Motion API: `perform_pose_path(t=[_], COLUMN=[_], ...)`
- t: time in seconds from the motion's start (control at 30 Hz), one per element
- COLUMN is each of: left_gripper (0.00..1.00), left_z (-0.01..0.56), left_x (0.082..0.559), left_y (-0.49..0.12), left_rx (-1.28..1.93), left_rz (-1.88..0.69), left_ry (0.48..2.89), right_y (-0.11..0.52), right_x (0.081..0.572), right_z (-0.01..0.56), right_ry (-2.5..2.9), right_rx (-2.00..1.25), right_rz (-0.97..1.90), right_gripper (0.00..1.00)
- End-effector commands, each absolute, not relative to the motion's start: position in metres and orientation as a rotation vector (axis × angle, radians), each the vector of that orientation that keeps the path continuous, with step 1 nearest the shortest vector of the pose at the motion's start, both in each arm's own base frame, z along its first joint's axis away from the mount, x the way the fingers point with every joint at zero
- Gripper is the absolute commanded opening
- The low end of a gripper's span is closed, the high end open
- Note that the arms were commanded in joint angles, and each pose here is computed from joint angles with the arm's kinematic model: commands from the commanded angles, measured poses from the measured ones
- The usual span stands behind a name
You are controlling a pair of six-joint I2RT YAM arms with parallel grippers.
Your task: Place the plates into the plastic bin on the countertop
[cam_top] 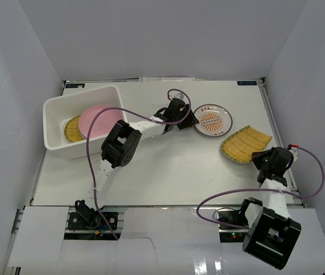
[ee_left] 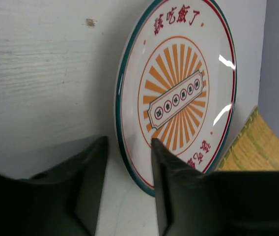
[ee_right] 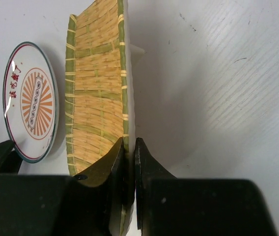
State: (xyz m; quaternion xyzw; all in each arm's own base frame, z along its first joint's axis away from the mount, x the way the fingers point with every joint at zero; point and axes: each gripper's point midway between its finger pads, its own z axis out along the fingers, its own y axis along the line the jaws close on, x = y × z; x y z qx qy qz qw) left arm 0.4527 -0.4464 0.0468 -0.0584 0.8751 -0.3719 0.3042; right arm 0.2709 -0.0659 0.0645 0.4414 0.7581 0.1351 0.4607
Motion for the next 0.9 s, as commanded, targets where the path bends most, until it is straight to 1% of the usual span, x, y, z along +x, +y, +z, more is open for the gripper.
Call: perform_pose_path(t=[0.0, 0.07, 0.1, 0.17, 0.2, 0.23, 0.33, 0.37, 0.43, 0.47, 0.53, 0.57, 0.63, 0.67, 0.7, 0.73, 0.77, 0.83, 0.87], left_gripper=[0.48, 0.33, 0.18, 0.03, 0.00, 0.00, 0.00, 0.00, 0.00, 0.00, 0.00, 0.00, 0.00, 0.00, 0.00, 0.00, 0.00, 0.00, 0.00], left_z=[0.040, 0.040, 0.040, 0.044, 0.052, 0.074, 0.108, 0.152, 0.186, 0.230, 0.274, 0.309, 0.345, 0.370, 0.380, 0.378, 0.402, 0.386, 0.406], left_x=[0.453, 0.456, 0.456, 0.454, 0.454, 0.454, 0.447, 0.444, 0.438, 0.433, 0.430, 0.426, 0.426, 0.425, 0.426, 0.424, 0.423, 0.426, 0.413], left_y=[-0.459, -0.466, -0.466, -0.463, -0.463, -0.462, -0.456, -0.455, -0.445, -0.438, -0.426, -0.412, -0.393, -0.371, -0.357, -0.342, -0.312, -0.267, -0.241], left_rx=[-0.168, -0.178, -0.182, -0.186, -0.181, -0.169, -0.115, -0.087, -0.052, -0.028, -0.011, -0.012, -0.007, -0.023, -0.032, -0.048, -0.084, -0.154, -0.182], left_rz=[-1.008, -1.048, -1.050, -1.054, -1.062, -1.081, -1.107, -1.155, -1.174, -1.199, -1.209, -1.208, -1.171, -1.144, -1.109, -1.075, -1.039, -0.939, -0.914], left_ry=[2.335, 2.320, 2.317, 2.309, 2.288, 2.250, 2.188, 2.107, 2.042, 1.962, 1.884, 1.831, 1.765, 1.730, 1.711, 1.739, 1.689, 1.723, 1.676], right_y=[-0.061, -0.058, -0.055, -0.055, -0.056, -0.054, -0.048, -0.047, -0.040, -0.034, -0.028, -0.025, -0.013, -0.009, 0.002, 0.007, 0.012, 0.033, 0.051], right_x=[0.279, 0.283, 0.284, 0.285, 0.285, 0.286, 0.289, 0.290, 0.293, 0.296, 0.298, 0.298, 0.301, 0.302, 0.303, 0.306, 0.307, 0.311, 0.312], right_z=[0.091, 0.104, 0.107, 0.114, 0.118, 0.119, 0.125, 0.129, 0.142, 0.150, 0.156, 0.158, 0.169, 0.174, 0.178, 0.189, 0.192, 0.208, 0.209], right_ry=[1.805, 1.792, 1.800, 1.803, 1.801, 1.800, 1.787, 1.781, 1.768, 1.758, 1.750, 1.747, 1.743, 1.744, 1.756, 1.753, 1.763, 1.778, 1.799], right_rx=[1.032, 1.003, 0.983, 0.974, 0.967, 0.964, 0.951, 0.945, 0.916, 0.882, 0.856, 0.839, 0.769, 0.741, 0.694, 0.643, 0.614, 0.511, 0.461], right_rz=[0.397, 0.424, 0.440, 0.439, 0.432, 0.443, 0.498, 0.505, 0.554, 0.598, 0.632, 0.647, 0.699, 0.715, 0.744, 0.745, 0.753, 0.775, 0.801], right_gripper=[0.08, 0.08, 0.08, 0.08, 0.08, 0.08, 0.08, 0.08, 0.08, 0.08, 0.08, 0.08, 0.08, 0.08, 0.08, 0.08, 0.08, 0.08, 0.08])
